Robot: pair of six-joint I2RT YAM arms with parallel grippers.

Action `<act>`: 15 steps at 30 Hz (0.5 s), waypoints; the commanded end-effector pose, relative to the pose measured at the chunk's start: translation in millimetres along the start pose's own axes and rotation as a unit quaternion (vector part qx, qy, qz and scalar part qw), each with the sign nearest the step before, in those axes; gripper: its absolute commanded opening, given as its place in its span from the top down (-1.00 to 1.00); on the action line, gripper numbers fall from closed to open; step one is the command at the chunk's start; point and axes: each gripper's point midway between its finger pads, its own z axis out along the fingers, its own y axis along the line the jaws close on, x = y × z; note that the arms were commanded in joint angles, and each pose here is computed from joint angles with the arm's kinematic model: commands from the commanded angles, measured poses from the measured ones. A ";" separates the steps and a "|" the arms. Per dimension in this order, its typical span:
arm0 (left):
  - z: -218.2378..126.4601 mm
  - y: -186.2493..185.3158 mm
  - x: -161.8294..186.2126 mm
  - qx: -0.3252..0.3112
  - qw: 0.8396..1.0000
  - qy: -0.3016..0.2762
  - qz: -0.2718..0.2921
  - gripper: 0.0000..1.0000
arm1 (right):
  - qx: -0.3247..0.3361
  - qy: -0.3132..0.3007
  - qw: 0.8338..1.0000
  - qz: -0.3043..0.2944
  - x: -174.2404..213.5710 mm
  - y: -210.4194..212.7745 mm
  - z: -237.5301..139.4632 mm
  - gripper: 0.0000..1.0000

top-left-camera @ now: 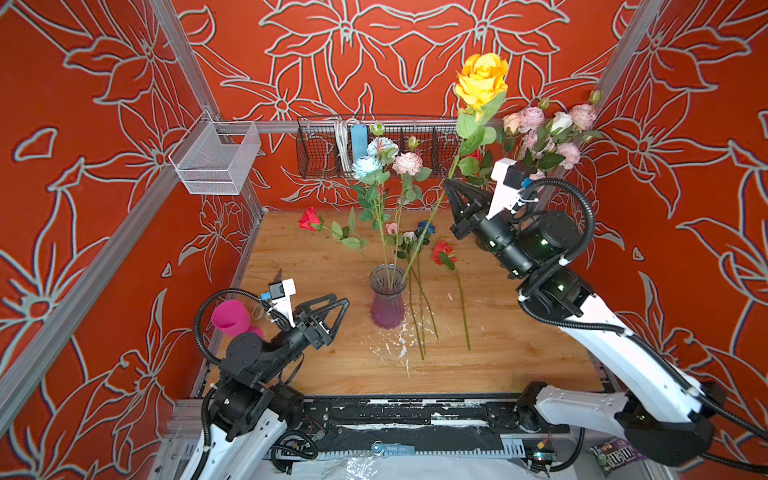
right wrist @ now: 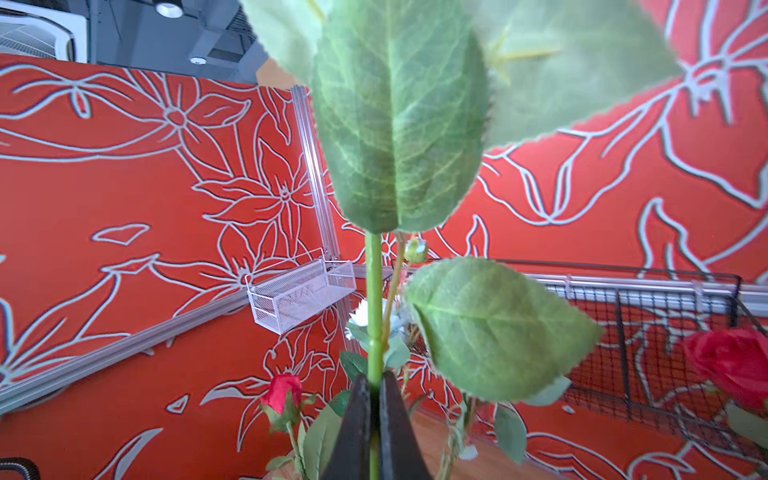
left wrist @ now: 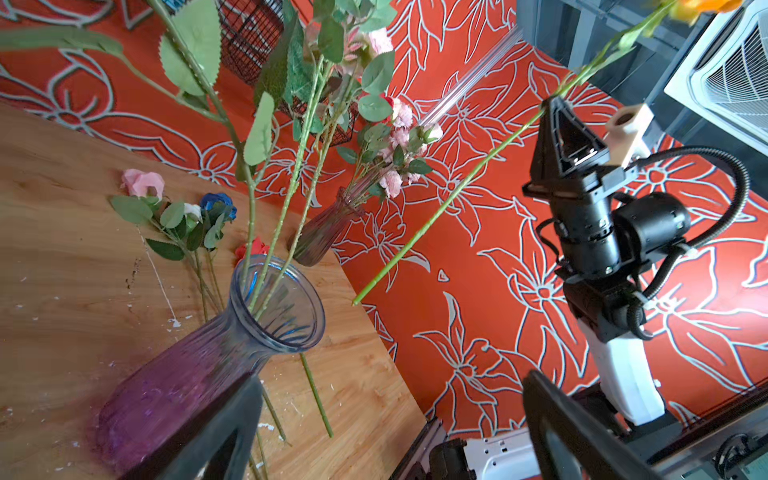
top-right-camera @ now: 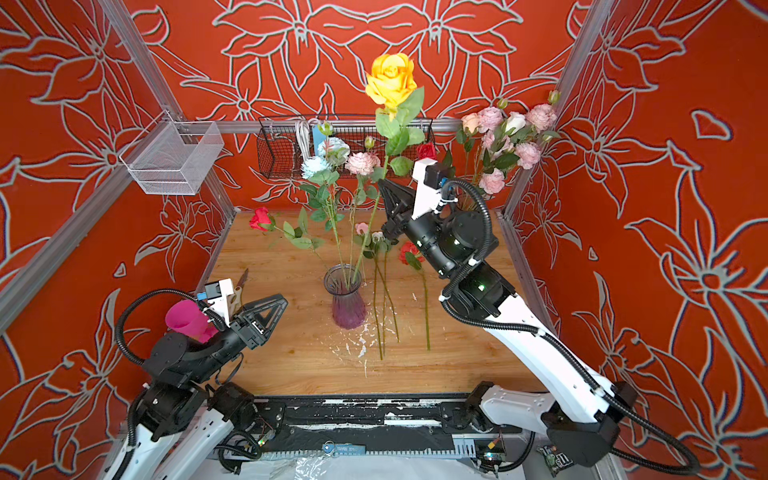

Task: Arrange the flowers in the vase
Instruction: 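Carry the yellow rose over the purple vase and lower its stem in, then open the right gripper and draw it back toward the rose pile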

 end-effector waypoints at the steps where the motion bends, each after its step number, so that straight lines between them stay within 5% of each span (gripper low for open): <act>1: 2.9 -12.8 -1.3 0.029 0.999 0.007 0.012 -0.95 | -0.022 -0.002 1.000 -0.022 7.9 10.7 17.4 1.00; 13: 7.3 -3.8 2.7 0.020 1.000 0.010 0.003 -0.95 | -0.026 0.117 0.993 0.012 154.2 4.3 28.7 1.00; 15: 9.9 -2.7 2.8 0.018 1.000 0.013 0.001 -0.95 | -0.024 0.137 0.990 0.015 168.9 4.9 23.5 0.81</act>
